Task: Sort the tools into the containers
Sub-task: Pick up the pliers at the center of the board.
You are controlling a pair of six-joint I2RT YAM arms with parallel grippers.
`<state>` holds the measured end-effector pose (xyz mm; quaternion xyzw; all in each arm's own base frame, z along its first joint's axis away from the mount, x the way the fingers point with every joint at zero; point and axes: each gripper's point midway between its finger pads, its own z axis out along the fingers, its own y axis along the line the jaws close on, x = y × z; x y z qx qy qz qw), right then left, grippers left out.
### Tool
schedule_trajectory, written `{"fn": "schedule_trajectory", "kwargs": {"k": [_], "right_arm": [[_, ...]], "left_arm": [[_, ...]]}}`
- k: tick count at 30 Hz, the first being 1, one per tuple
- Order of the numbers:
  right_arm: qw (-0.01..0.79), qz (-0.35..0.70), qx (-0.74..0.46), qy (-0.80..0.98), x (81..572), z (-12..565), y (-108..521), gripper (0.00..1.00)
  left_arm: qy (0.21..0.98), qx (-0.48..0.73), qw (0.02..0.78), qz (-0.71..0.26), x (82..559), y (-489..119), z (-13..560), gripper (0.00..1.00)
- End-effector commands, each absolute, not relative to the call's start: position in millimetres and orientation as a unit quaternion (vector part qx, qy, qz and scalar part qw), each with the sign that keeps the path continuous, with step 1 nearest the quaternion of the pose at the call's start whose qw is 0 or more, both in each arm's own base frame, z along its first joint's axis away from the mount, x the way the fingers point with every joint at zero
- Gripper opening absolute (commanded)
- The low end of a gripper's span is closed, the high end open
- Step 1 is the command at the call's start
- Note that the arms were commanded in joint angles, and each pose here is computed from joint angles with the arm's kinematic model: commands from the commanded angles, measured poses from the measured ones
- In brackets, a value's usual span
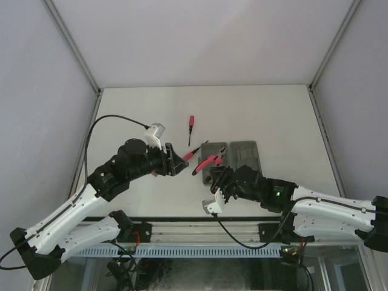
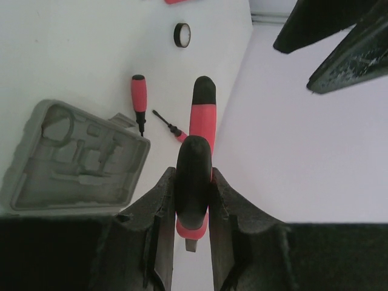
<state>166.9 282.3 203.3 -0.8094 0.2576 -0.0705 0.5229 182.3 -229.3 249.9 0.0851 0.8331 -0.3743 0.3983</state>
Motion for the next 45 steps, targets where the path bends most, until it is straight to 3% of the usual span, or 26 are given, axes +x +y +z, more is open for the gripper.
{"fn": "schedule_trajectory", "kwargs": {"k": [1,14,29,39,45], "right_arm": [[0.575,-0.132,-0.785,0.189,175,268,297,0.00],[0.572,-0.110,-0.801,0.139,161,280,316,0.00],[0.585,-0.093,-0.795,0.128,153,288,327,0.00],[0.602,-0.098,-0.783,0.125,154,301,328,0.00],[0.602,-0.095,-0.783,0.126,154,300,329,0.00]], "left_arm": [[0.808,0.137,0.405,-0.406,175,-250,279,0.61],[0.813,0.156,0.379,-0.413,174,-269,267,0.60],[0.810,0.161,0.366,-0.430,170,-277,261,0.45],[0.813,0.170,0.352,-0.432,167,-282,255,0.45],[0.814,0.170,0.349,-0.433,167,-283,253,0.32]]}}
